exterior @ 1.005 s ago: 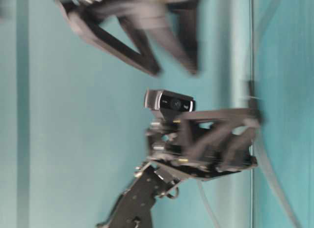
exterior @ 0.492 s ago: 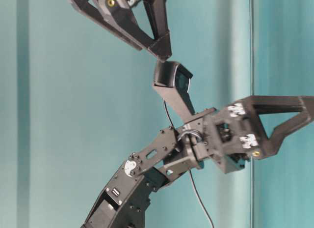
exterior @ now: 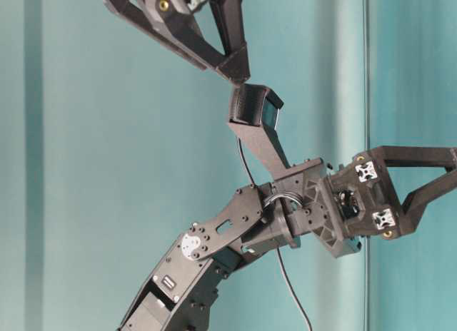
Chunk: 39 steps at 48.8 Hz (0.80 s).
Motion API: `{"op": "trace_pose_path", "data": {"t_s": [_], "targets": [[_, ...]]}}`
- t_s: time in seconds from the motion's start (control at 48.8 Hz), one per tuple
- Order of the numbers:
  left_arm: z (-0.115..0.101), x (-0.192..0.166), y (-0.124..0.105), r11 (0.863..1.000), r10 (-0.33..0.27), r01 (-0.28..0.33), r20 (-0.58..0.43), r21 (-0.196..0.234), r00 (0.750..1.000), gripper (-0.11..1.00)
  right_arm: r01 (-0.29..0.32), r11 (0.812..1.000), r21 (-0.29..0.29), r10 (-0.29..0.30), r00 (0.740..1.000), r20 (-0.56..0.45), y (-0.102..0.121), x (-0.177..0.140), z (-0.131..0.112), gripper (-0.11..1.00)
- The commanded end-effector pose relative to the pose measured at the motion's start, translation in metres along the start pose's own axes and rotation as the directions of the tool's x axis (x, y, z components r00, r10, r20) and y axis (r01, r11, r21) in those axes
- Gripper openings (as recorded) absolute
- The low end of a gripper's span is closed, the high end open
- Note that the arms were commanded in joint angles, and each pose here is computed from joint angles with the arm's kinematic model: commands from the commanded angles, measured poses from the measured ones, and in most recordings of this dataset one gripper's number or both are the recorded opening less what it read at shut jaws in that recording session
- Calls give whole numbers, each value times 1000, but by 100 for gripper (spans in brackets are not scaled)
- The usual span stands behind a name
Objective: Insert the USB using both arms.
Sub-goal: 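Open both grippers, release the joined cable, and withdraw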
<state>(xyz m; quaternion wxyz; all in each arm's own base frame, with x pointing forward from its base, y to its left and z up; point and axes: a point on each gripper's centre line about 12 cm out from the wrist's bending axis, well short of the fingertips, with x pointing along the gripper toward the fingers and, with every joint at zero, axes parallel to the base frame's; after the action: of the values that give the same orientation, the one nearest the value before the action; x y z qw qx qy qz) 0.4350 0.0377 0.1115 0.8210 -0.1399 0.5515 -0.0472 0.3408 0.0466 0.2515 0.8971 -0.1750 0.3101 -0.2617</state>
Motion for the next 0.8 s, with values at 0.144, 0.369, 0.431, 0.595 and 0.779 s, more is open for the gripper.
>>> {"op": "trace_pose_path", "data": {"t_s": [0.144, 0.369, 0.431, 0.595, 0.779], "targets": [[16, -35, -12, 1000, 1, -3, 98, 13, 995, 83, -4, 999, 53, 3, 1000, 14, -8, -6, 8, 78], [8, -83, -23, 999, 14, -20, 213, 27, 977, 81, -37, 992, 124, 38, 999, -4, -14, -6, 1, 78], [3, -100, -26, 999, 24, -30, 270, 20, 963, 81, -62, 986, 153, 63, 998, 2, -17, -3, -1, 78], [-19, -144, -30, 996, 80, -85, 472, -10, 878, 81, -144, 960, 239, 145, 989, 16, -26, 10, -12, 78], [-53, -166, -39, 981, 101, -181, 617, 67, 780, 81, -239, 926, 293, 241, 970, 29, -33, 31, -25, 78]]}}
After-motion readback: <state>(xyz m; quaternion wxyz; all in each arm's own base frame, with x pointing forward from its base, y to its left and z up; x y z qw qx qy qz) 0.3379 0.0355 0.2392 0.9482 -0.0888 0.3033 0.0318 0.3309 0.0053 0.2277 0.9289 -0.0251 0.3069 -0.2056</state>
